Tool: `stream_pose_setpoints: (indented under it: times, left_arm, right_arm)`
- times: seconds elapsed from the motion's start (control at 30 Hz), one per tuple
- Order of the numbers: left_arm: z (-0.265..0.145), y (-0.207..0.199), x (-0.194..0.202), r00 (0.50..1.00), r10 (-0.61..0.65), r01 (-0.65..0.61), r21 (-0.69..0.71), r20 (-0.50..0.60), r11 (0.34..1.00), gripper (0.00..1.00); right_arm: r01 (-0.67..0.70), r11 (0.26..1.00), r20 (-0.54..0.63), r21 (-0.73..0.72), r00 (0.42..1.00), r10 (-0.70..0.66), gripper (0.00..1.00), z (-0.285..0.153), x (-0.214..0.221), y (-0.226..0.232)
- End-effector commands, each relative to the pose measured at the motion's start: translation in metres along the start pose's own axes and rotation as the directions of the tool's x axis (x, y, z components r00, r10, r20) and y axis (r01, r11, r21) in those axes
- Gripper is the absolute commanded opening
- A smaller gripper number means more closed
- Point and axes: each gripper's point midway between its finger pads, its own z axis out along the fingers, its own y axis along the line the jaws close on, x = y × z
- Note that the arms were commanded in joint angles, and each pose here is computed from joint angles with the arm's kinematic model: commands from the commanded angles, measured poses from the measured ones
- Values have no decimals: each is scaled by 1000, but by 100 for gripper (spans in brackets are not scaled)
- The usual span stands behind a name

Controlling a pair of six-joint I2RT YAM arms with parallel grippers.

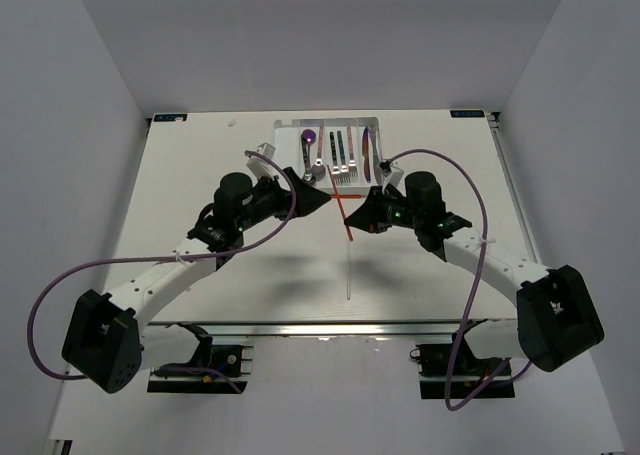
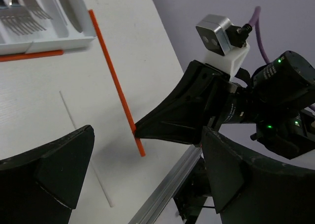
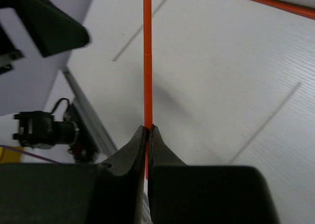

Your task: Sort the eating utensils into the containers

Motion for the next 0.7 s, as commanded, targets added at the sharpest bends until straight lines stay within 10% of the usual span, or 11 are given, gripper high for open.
stream_pose_setpoints:
  times: [0.0, 0.37, 0.67]
  left_arm:
    - [7, -24, -16, 997, 30, -36, 86, 69, 996, 98]
    - [28, -7, -8, 1000, 4, -5, 32, 22, 999, 78]
    - [33, -17, -22, 999, 27, -28, 35, 28, 999, 0]
  right_arm:
    - [-11, 964, 105, -265, 994, 41, 0, -8, -39, 69]
    - [-2, 943, 97, -332, 995, 37, 0, -2, -42, 99]
    - [-14, 951, 120, -308, 991, 54, 0, 9, -49, 101]
